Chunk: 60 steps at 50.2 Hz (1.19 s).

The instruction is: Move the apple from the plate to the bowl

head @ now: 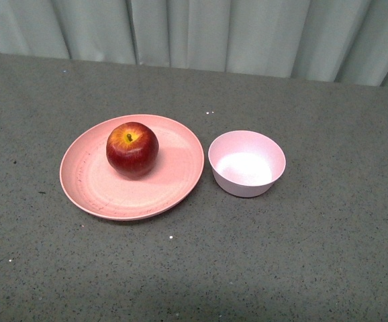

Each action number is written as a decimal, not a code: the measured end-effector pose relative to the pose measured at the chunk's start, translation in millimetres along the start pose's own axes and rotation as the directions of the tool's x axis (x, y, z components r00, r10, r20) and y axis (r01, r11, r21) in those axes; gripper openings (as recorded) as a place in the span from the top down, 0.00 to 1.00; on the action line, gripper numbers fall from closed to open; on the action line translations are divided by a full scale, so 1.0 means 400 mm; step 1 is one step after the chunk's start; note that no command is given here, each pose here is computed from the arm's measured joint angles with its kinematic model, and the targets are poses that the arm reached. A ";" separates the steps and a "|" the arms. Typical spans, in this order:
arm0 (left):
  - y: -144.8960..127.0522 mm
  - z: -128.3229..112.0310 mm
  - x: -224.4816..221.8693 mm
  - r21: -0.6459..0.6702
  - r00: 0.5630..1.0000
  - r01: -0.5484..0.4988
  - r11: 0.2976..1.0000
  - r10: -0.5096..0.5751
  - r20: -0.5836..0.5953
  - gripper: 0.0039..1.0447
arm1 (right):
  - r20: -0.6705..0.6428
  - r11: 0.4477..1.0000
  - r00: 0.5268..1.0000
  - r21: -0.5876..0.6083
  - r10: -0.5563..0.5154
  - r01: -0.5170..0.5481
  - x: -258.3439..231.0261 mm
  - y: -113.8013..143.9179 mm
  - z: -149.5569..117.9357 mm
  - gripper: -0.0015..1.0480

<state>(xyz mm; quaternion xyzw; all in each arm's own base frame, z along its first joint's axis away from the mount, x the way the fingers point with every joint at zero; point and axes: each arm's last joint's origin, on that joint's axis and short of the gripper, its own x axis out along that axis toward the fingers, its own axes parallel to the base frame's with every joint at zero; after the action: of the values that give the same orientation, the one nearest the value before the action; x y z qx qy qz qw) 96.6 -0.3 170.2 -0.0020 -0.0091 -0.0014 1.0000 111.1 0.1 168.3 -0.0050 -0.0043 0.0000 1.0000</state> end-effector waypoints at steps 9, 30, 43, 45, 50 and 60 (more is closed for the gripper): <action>0.000 0.000 0.000 0.000 1.000 0.000 1.000 0.000 0.000 0.06 | 0.000 1.000 1.000 0.000 0.000 0.000 -0.006 0.000 -0.001 0.99; 0.000 0.000 0.000 0.000 1.000 0.000 1.000 0.000 0.000 0.06 | -0.005 1.000 1.000 0.000 0.002 -0.002 -0.034 0.000 -0.007 0.84; 0.010 -0.021 0.040 -0.020 0.958 -0.216 0.976 0.208 -0.198 0.06 | -0.006 1.000 1.000 0.000 0.002 -0.002 -0.034 0.000 -0.007 0.36; 0.009 -0.017 0.050 -0.027 0.961 -0.208 0.978 0.199 -0.192 0.06 | -0.006 1.000 1.000 0.000 0.002 -0.002 -0.034 0.000 -0.007 0.31; 0.005 -0.005 0.091 -0.045 0.970 -0.181 0.982 0.171 -0.175 0.06 | -0.006 1.000 1.000 0.000 0.002 -0.002 -0.034 0.000 -0.007 0.16; -0.032 0.009 0.255 -0.067 0.985 -0.081 0.995 0.069 -0.158 0.06 | -0.006 1.000 1.000 0.001 0.002 -0.002 -0.034 0.000 -0.007 0.09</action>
<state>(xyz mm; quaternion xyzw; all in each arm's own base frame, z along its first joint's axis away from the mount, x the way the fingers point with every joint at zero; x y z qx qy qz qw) 198.4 -13.5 175.8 -0.0387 0.0690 0.0359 0.9962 97.6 0.1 165.3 -0.0045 -0.0014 0.0009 1.0000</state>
